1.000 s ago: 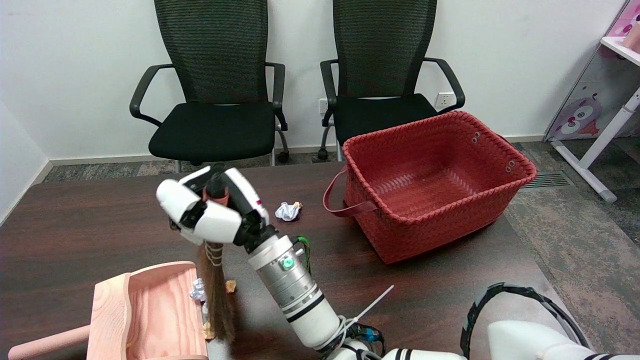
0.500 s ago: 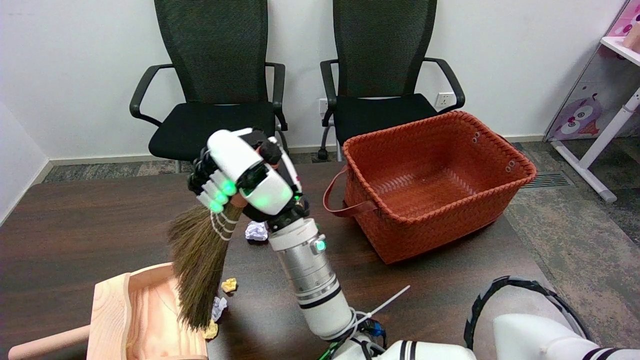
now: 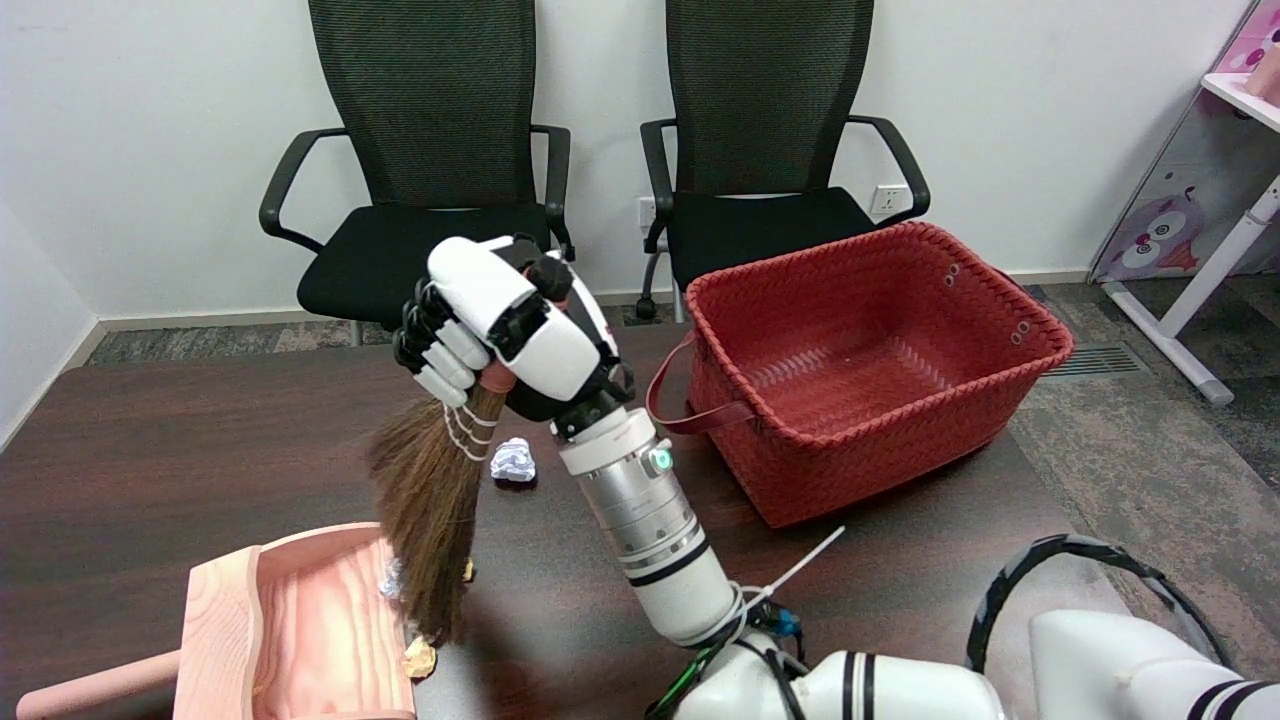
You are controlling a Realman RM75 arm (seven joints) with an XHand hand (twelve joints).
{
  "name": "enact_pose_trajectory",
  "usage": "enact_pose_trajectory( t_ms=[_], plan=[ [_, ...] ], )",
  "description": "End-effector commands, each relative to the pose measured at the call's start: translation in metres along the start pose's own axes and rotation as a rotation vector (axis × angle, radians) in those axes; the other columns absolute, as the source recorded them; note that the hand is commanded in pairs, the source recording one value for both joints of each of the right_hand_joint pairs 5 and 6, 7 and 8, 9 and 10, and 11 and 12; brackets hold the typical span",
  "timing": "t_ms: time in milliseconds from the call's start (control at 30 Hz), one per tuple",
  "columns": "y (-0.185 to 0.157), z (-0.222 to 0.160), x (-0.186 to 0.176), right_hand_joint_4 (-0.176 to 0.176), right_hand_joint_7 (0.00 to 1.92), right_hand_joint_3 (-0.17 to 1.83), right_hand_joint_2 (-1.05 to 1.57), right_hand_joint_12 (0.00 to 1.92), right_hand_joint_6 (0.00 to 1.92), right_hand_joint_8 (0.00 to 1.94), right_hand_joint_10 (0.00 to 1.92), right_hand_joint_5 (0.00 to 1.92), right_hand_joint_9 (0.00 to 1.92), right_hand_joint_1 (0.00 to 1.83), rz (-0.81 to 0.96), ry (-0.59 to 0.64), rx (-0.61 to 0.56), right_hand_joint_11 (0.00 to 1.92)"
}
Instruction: Sweep the paper ball into the dustpan.
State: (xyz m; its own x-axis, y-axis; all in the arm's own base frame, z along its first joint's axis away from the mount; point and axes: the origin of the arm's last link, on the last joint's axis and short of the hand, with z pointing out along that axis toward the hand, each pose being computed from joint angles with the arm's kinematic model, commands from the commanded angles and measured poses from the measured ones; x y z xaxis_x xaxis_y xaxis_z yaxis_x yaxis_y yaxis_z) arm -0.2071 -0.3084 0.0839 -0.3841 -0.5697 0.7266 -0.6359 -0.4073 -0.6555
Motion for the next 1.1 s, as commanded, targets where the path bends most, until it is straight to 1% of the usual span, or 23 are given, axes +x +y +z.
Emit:
enact_pose_trajectory(
  t_ms=[33, 167, 267, 533, 700, 800, 967, 1100],
  plan=[
    [-0.007, 0.002, 0.038, 0.004, 1.92, 1.58, 1.29, 1.92, 1.92, 1.92, 1.92, 1.92, 1.92, 0.84, -0.362, -0.028, -0.255, 1.92],
    [-0.013, 0.006, 0.046, 0.006, 1.92, 1.58, 1.32, 1.92, 1.92, 1.92, 1.92, 1.92, 1.92, 0.84, -0.455, -0.06, -0.291, 1.92],
    [-0.016, 0.009, 0.045, 0.008, 1.92, 1.58, 1.34, 1.92, 1.92, 1.92, 1.92, 1.92, 1.92, 0.84, -0.507, -0.08, -0.284, 1.92],
    [-0.015, 0.014, 0.026, 0.013, 1.92, 1.62, 1.38, 1.92, 1.92, 1.92, 1.92, 1.92, 1.92, 0.84, -0.602, -0.145, -0.289, 1.92],
    [-0.008, 0.014, 0.017, 0.014, 1.92, 1.64, 1.38, 1.92, 1.92, 1.92, 1.92, 1.92, 1.92, 0.84, -0.583, -0.142, -0.281, 1.92],
    [-0.001, 0.012, 0.013, 0.013, 1.92, 1.62, 1.37, 1.92, 1.92, 1.92, 1.92, 1.92, 1.92, 0.86, -0.596, -0.14, -0.287, 1.92],
    [0.012, 0.011, 0.009, 0.009, 1.92, 1.59, 1.37, 1.92, 1.92, 1.92, 1.92, 1.92, 1.92, 0.87, -0.758, -0.206, -0.304, 1.92],
    [0.018, 0.013, -0.001, 0.01, 1.92, 1.58, 1.38, 1.92, 1.92, 1.92, 1.92, 1.92, 1.92, 0.87, -0.766, -0.23, -0.32, 1.92]
  ],
)
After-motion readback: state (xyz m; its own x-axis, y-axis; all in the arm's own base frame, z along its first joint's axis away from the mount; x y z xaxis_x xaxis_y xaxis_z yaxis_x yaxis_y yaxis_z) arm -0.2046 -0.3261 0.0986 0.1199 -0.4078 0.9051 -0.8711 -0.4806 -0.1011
